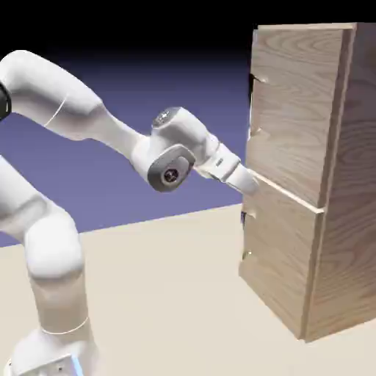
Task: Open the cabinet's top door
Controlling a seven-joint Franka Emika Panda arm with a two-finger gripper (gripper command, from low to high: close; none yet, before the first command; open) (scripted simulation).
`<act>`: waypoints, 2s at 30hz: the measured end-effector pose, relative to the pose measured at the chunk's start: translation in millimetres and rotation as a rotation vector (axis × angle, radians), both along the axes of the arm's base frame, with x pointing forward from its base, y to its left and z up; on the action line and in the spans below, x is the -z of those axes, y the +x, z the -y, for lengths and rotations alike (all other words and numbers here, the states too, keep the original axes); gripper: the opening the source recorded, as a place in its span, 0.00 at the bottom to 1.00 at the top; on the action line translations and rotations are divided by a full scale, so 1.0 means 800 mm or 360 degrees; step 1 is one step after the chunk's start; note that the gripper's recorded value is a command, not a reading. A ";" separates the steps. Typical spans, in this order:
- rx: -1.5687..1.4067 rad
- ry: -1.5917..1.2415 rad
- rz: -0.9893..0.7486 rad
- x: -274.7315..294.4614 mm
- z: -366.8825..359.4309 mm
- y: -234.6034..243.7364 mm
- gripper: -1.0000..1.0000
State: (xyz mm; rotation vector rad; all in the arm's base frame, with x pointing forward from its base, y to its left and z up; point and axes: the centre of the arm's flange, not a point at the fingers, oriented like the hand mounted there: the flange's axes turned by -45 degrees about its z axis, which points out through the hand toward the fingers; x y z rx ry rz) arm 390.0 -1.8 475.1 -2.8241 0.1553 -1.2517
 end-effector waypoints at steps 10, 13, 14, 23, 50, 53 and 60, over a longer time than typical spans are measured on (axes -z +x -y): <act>0.0604 0.0728 0.0225 -0.069 0.020 -0.008 0.50; 0.0759 0.0958 0.0291 -0.086 0.023 -0.012 0.50; 0.0808 0.1035 0.0312 -0.092 0.023 -0.014 0.50; 0.1185 0.1758 0.0479 -0.131 0.018 -0.030 0.50; 0.1724 0.4052 0.0412 -0.141 -0.089 -0.034 0.50; 0.1744 0.4303 0.0327 -0.132 -0.106 -0.028 0.50; 0.1758 0.4531 0.0236 -0.122 -0.121 0.016 0.50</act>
